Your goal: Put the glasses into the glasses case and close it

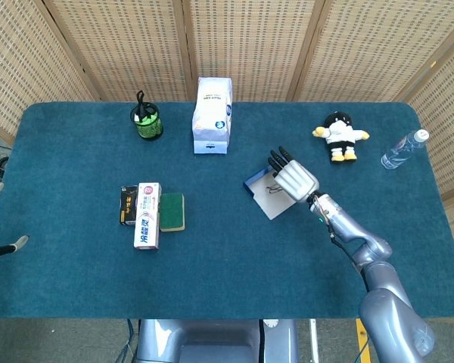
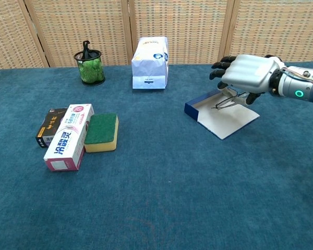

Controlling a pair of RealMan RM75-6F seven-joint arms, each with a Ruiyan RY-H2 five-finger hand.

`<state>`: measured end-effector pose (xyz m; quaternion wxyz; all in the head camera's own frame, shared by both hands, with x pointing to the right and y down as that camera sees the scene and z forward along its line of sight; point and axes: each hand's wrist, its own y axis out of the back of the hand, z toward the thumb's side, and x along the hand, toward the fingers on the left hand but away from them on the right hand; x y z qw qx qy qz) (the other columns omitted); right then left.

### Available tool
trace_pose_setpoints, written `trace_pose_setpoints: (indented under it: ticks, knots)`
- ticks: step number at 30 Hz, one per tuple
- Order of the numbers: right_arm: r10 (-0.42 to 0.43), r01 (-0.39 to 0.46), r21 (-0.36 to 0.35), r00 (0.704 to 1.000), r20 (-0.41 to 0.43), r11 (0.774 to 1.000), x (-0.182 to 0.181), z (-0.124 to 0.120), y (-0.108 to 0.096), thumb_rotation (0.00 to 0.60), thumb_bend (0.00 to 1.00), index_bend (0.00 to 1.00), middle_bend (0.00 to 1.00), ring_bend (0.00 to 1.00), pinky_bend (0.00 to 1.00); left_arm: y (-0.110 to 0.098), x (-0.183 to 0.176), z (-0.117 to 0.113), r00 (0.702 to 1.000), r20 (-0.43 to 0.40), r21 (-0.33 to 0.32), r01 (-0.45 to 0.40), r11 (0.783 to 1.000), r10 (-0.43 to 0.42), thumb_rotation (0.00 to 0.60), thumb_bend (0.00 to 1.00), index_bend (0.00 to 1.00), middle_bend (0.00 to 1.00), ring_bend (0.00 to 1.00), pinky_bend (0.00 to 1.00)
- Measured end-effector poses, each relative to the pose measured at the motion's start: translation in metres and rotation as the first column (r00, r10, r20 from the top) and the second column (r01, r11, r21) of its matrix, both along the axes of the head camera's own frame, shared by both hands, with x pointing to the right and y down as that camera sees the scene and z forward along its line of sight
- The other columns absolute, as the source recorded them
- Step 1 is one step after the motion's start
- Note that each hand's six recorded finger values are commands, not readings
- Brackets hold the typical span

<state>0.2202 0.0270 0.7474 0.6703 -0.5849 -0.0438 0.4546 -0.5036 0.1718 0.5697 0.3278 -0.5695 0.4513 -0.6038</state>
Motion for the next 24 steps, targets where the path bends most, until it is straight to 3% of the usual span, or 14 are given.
trace_pose_setpoints:
  ticks: [5,7,13,16,18,22,24]
  knots:
    - [-0.039,0.039,0.016,0.999,-0.013,0.999,-0.011,0.0,0.0,0.6,0.27,0.64,0.16,0.0,0.09,-0.001,0.0,0.001,1.0,-0.001,-0.003,0.003,1.0,-0.003,0.6,0.0,0.0,0.0,0.0,0.0]
    - [-0.041,0.042,0.013,0.999,-0.017,0.999,-0.014,0.002,0.0,0.6,0.22,0.59,0.16,0.0,0.09,-0.001,0.0,0.001,1.0,-0.002,-0.002,0.006,1.0,-0.006,0.6,0.0,0.0,0.0,0.0,0.0]
    - [-0.038,0.038,0.021,0.999,-0.001,0.999,-0.019,0.001,0.0,0.6,0.23,0.41,0.1,0.0,0.09,-0.002,-0.002,0.0,1.0,-0.003,-0.001,0.014,1.0,-0.014,0.6,0.0,0.0,0.0,0.0,0.0]
    - [-0.019,0.018,0.037,1.0,0.02,0.999,-0.02,-0.003,-0.003,0.6,0.34,0.41,0.1,0.0,0.09,-0.002,-0.003,0.0,1.0,-0.004,-0.002,0.017,1.0,-0.017,0.6,0.0,0.0,0.0,0.0,0.0]
    - [-0.008,0.006,0.047,0.999,0.046,0.999,-0.021,-0.008,-0.005,0.6,0.47,0.41,0.1,0.0,0.09,-0.002,-0.003,0.0,1.0,-0.005,-0.003,0.018,1.0,-0.018,0.6,0.0,0.0,0.0,0.0,0.0]
    - [0.024,-0.033,0.056,0.988,0.152,0.998,-0.028,-0.024,-0.016,0.6,0.9,0.39,0.1,0.0,0.09,-0.002,-0.004,0.0,1.0,-0.007,-0.004,0.019,1.0,-0.019,0.6,0.0,0.0,0.0,0.0,0.0]
    - [0.049,-0.058,0.04,0.979,0.199,0.998,-0.031,-0.03,-0.022,0.6,0.99,0.36,0.1,0.0,0.09,-0.003,-0.003,0.0,1.0,-0.01,-0.004,0.019,1.0,-0.019,0.6,0.0,0.0,0.0,0.0,0.0]
